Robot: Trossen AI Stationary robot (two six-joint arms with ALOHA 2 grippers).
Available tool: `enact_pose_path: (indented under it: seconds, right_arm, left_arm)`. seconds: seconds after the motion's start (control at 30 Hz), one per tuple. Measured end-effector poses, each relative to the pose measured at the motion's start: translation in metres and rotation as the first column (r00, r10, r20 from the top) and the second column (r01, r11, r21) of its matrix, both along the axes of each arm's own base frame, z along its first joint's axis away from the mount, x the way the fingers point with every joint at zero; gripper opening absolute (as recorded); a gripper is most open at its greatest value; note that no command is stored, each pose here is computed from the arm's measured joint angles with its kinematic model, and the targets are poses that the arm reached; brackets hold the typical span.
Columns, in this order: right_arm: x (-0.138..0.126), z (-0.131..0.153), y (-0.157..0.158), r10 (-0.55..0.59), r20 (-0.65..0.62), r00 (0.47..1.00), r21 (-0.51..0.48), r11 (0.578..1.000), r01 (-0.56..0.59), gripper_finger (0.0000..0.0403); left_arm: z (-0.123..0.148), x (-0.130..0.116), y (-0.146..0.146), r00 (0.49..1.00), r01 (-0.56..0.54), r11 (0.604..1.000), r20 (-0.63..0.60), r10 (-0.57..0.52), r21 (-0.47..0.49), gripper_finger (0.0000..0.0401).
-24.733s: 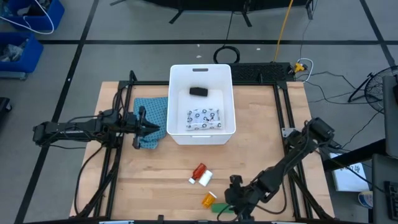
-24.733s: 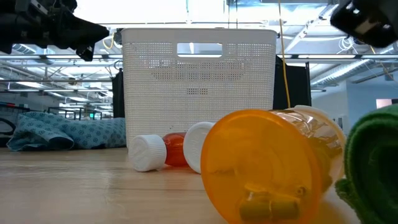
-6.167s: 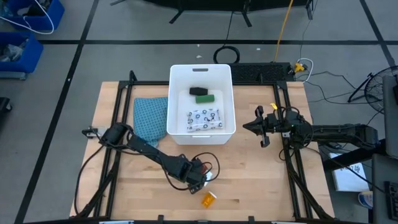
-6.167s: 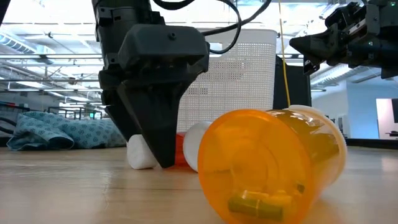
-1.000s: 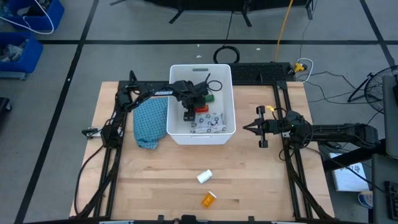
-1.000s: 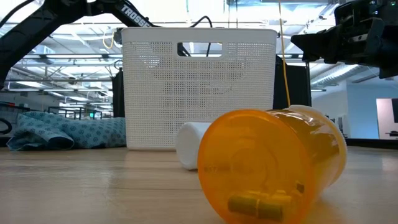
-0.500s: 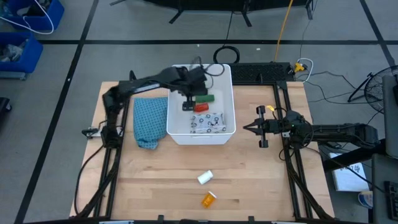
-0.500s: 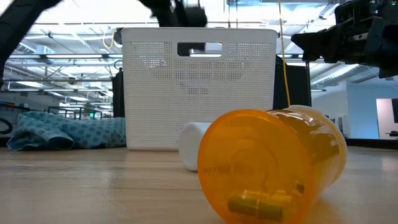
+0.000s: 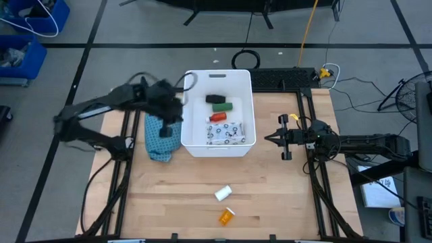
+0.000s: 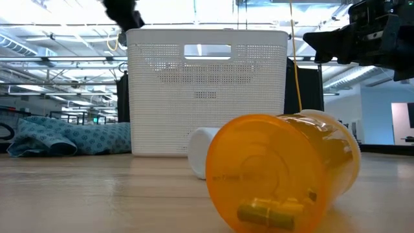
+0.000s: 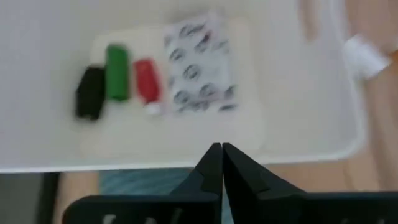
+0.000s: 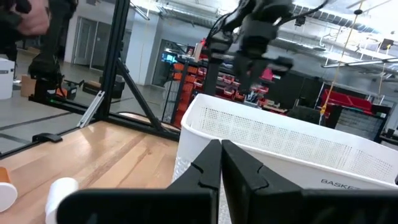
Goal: Pick & place medical supplies in basket/bin
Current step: Put the white pill bottle into the white container
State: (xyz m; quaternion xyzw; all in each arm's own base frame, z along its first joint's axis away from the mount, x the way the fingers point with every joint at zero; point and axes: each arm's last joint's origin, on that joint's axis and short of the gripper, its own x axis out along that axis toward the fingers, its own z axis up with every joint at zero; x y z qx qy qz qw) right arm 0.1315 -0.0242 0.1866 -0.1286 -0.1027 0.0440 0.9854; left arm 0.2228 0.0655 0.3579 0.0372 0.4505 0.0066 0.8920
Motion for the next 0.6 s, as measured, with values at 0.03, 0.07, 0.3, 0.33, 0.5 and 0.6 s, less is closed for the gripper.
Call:
enact_pose_path:
  seconds: [0.03,0.07,0.3,0.33,0.5,0.6]
  right_arm:
    - [0.000,0.000,0.000,0.000,0.000,1.000,0.000,1.000,0.000,0.0004]
    - [0.000,0.000,0.000,0.000,0.000,1.000,0.000,1.000,0.000,0.0004]
    - [0.000,0.001,0.000,0.003,0.013,1.000,0.011,1.000,-0.003,0.0004]
    - [0.000,0.002,0.000,0.005,0.020,1.000,0.017,1.000,-0.005,0.0004]
    - [-0.001,0.003,0.000,0.007,0.025,1.000,0.027,1.000,-0.008,0.0004]
    - [-0.001,0.003,0.000,0.008,0.022,1.000,0.028,1.000,-0.008,0.0004]
  left_arm:
    - [-0.006,-0.009,-0.004,0.998,0.021,1.000,0.061,-0.021,-0.005,0.0014]
    - [-0.016,-0.016,-0.009,0.990,0.046,0.999,0.130,-0.045,-0.006,0.0013]
    - [-0.079,-0.059,-0.033,0.834,0.128,0.992,0.540,-0.113,0.010,0.0003]
    - [-0.085,-0.065,-0.035,0.811,0.124,0.992,0.575,-0.107,0.009,0.0003]
    - [-0.109,-0.090,-0.051,0.696,0.141,0.989,0.708,-0.122,0.031,0.0002]
    - [-0.128,-0.098,-0.056,0.637,0.130,0.990,0.761,-0.124,0.052,0.0002]
